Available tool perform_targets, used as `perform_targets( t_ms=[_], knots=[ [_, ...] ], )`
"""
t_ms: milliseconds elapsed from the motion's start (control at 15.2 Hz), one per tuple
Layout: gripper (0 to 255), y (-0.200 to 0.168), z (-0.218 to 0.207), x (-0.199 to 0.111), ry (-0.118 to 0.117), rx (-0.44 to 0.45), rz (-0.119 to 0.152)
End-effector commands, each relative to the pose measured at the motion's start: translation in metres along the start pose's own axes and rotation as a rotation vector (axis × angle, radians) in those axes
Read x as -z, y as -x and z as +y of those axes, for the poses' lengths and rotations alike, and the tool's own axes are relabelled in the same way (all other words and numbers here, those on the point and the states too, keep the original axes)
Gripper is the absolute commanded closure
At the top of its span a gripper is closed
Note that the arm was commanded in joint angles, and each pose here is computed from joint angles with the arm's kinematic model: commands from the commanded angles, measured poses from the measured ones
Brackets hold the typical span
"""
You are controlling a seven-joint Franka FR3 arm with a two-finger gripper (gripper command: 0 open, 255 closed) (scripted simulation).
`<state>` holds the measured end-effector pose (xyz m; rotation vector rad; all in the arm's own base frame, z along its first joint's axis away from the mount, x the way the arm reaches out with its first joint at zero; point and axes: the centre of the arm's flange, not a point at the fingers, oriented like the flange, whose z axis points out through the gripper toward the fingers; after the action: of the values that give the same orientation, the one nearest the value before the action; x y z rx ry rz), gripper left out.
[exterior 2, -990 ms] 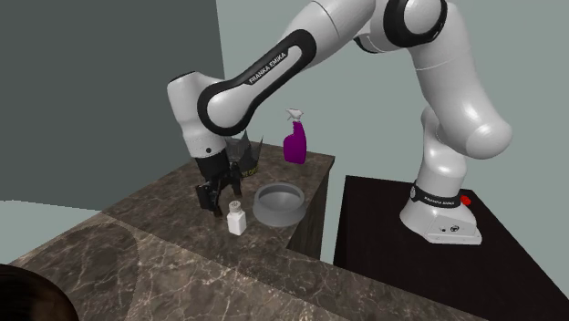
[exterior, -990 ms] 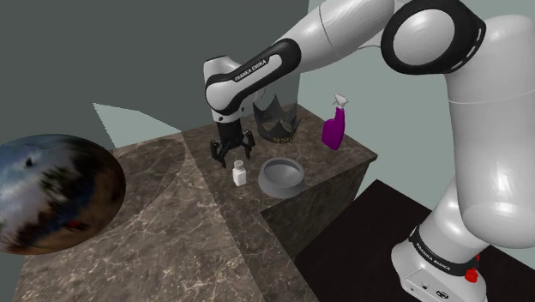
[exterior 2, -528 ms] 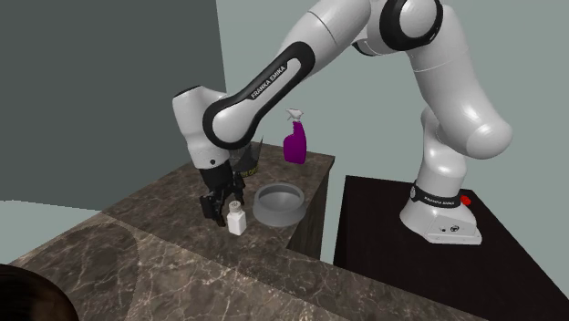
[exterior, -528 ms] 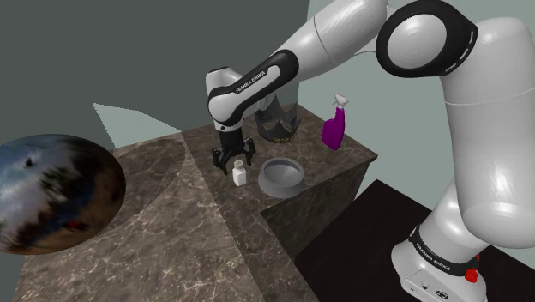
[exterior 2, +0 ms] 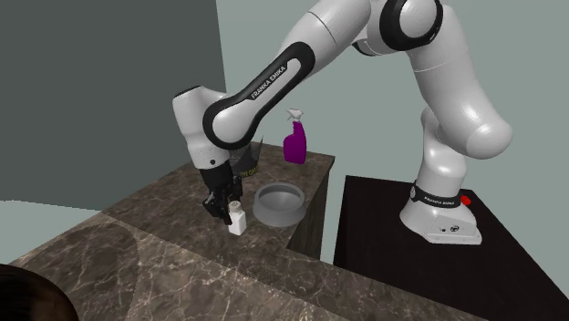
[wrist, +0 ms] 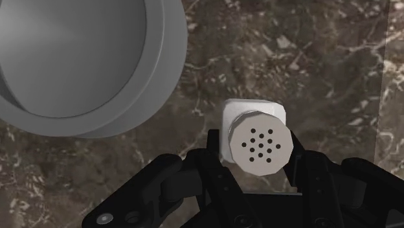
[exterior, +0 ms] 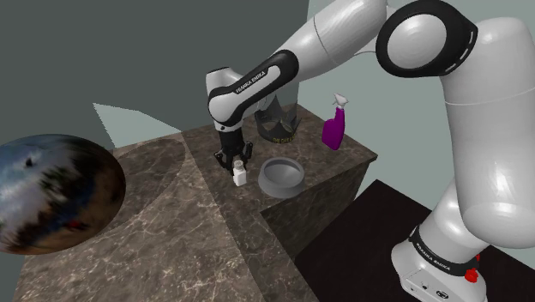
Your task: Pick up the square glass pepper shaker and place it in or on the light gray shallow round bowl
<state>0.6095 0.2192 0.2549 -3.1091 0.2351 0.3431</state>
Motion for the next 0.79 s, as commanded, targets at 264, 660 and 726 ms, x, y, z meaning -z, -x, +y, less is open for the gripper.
perform_targets(
  t_ms=[264, 660, 726],
  knots=[
    [255, 0.000, 0.000, 0.000, 0.000, 0.000, 0.000],
    [255, 0.005, 0.000, 0.020, 0.000, 0.000, 0.000],
    [255, 0.006, 0.000, 0.026, 0.000, 0.000, 0.000]
  ],
)
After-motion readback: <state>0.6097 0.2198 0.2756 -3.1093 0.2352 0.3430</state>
